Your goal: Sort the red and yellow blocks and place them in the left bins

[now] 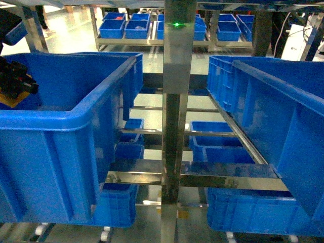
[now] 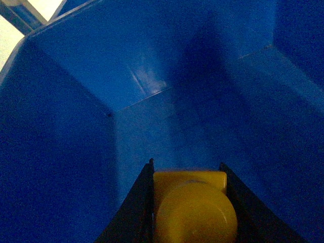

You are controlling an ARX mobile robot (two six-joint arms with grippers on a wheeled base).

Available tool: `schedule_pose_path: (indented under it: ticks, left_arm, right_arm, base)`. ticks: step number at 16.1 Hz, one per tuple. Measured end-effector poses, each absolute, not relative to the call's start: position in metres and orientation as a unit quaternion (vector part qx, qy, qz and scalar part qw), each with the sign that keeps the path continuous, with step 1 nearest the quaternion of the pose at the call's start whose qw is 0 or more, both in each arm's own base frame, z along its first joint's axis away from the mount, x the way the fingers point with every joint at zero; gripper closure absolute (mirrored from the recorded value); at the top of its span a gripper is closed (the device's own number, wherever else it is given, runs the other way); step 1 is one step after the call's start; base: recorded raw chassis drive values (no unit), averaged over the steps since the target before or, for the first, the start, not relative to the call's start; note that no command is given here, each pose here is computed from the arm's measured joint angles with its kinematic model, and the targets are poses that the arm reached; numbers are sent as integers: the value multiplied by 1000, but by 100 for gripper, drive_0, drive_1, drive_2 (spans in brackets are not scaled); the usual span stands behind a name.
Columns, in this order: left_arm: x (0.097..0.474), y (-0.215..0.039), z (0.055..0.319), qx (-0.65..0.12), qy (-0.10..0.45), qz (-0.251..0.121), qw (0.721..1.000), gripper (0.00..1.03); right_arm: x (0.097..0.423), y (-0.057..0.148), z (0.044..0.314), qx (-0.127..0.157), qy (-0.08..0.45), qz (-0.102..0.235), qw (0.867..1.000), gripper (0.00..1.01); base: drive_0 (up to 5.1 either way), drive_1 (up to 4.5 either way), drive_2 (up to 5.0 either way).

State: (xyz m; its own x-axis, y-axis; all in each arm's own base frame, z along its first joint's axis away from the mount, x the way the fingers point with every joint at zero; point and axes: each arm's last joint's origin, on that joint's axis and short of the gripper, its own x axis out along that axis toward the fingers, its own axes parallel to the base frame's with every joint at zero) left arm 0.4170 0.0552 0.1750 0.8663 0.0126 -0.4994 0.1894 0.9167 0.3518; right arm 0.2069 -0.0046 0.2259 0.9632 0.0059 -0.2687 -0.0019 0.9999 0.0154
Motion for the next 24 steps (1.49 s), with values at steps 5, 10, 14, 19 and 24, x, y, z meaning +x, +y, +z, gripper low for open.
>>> schedule_pose_path:
  ticks: [5, 10, 14, 19, 24]
  left_arm:
    - [415, 55, 172, 211, 256, -49, 942, 77]
    - [415, 55, 172, 211, 256, -49, 942, 77]
    - [415, 55, 172, 211, 256, -49, 942, 77]
    - [415, 55, 172, 211, 256, -50, 942, 39]
    - [415, 55, 172, 211, 256, -49, 942, 5]
  right_arm:
    - [207, -5, 226, 7, 136, 2, 991, 3]
    - [207, -5, 226, 8, 136, 2, 991, 3]
    - [207, -5, 226, 8, 136, 2, 991, 3]
    - [207, -5, 226, 7, 136, 2, 991, 3]
    - [207, -5, 226, 8, 136, 2, 991, 3]
  base:
    - [0, 0, 0]
    - [0, 0, 0]
    - [0, 0, 0]
    - [0, 0, 0]
    - [0, 0, 0]
